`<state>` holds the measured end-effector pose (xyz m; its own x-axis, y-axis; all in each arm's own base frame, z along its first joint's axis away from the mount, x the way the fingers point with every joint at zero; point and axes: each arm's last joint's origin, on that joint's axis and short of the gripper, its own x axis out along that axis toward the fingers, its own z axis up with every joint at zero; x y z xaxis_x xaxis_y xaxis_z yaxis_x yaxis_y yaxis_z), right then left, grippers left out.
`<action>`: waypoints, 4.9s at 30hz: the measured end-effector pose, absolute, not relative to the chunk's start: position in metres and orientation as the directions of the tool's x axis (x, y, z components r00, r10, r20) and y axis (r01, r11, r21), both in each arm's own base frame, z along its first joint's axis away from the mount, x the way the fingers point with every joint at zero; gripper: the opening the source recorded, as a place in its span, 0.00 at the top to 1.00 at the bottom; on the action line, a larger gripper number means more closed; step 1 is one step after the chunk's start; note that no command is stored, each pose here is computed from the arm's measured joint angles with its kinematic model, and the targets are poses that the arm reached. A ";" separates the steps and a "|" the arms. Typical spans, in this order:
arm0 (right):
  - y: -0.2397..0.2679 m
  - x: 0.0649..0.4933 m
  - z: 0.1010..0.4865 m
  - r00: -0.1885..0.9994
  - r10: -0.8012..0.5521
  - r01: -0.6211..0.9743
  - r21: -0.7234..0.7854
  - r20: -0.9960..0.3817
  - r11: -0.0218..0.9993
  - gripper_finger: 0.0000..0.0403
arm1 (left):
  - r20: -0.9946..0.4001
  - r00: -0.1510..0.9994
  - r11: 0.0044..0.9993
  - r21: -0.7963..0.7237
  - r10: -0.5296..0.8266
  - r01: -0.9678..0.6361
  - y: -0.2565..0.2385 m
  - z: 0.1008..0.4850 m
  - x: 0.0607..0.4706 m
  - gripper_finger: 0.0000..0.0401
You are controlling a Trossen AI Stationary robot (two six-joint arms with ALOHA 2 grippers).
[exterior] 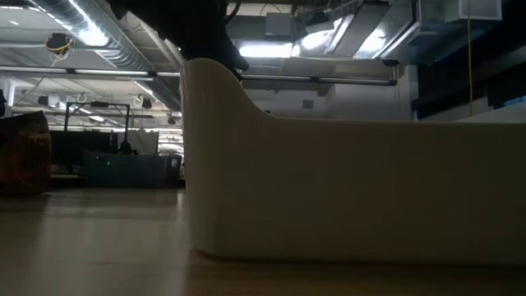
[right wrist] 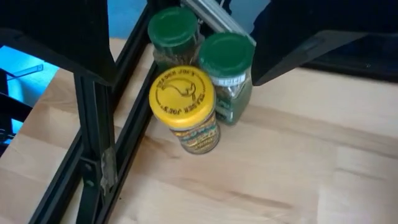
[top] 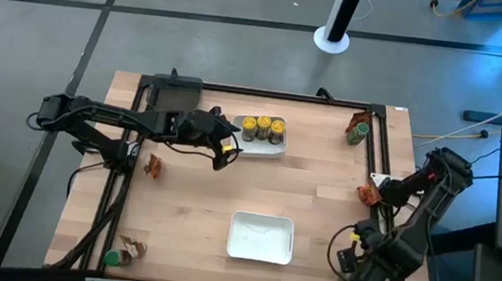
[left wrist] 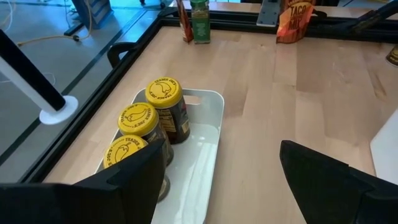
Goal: Sort spices by type
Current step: Put the seasoning bottle into the top white bin
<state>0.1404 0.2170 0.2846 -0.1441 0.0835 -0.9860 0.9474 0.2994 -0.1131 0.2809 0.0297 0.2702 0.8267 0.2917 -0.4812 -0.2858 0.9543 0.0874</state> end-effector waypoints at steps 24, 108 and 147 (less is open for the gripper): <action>0.214 0.135 0.218 -0.240 0.146 0.947 -0.199 -0.960 0.253 0.08 | -0.439 0.854 0.960 0.115 0.278 -0.254 0.025 0.274 0.284 0.26; 0.051 0.305 0.334 0.620 -0.260 0.417 0.030 -0.741 0.908 0.39 | -0.388 0.915 0.992 0.107 0.110 -0.074 0.012 0.233 0.324 0.98; -0.045 0.368 0.261 0.443 -0.501 0.493 -0.265 -0.743 0.829 0.38 | -0.663 0.693 0.959 0.178 0.282 -0.220 0.010 0.243 0.270 0.99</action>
